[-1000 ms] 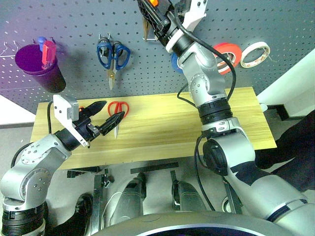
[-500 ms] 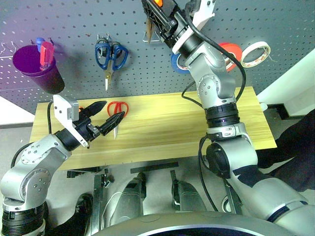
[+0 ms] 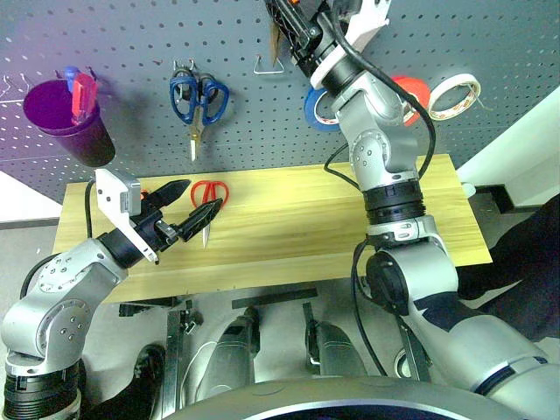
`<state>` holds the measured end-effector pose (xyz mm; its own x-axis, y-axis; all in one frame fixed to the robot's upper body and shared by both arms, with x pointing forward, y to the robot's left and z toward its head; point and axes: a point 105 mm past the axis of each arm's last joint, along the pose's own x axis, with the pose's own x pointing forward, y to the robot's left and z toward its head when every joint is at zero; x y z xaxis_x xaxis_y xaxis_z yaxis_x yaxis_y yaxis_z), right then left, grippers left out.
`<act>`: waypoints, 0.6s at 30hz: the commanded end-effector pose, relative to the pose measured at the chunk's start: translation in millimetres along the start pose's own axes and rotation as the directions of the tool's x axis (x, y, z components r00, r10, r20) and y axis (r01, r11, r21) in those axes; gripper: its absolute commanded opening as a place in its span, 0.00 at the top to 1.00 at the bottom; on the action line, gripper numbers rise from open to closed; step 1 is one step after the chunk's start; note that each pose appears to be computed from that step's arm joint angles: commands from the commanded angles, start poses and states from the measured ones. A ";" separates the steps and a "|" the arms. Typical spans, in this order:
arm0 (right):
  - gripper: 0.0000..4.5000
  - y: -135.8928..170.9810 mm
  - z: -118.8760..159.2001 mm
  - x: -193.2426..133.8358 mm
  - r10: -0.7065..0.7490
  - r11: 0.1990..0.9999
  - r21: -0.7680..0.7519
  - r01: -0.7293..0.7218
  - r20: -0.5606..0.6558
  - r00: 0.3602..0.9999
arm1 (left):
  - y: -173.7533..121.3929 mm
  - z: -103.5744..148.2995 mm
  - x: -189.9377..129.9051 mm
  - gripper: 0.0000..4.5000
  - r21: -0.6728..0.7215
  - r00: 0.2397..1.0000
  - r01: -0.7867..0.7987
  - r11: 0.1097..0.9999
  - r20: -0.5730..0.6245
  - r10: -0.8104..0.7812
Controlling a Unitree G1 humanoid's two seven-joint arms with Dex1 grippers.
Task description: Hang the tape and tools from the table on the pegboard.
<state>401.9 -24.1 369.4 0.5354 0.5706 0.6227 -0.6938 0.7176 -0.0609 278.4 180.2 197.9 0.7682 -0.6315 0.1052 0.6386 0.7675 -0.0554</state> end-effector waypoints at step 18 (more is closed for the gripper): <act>0.52 -0.1 -13.4 0.8 -0.128 0.975 -0.175 0.136 0.060 0.990 | -9.9 12.0 -6.7 0.00 0.032 1.000 0.007 0.999 0.028 -0.007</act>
<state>407.5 -14.7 357.3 0.5735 0.4846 0.6606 -0.5386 0.8306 -0.1417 273.0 178.6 199.2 0.7700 -0.6291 0.1064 0.6364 0.7692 -0.0580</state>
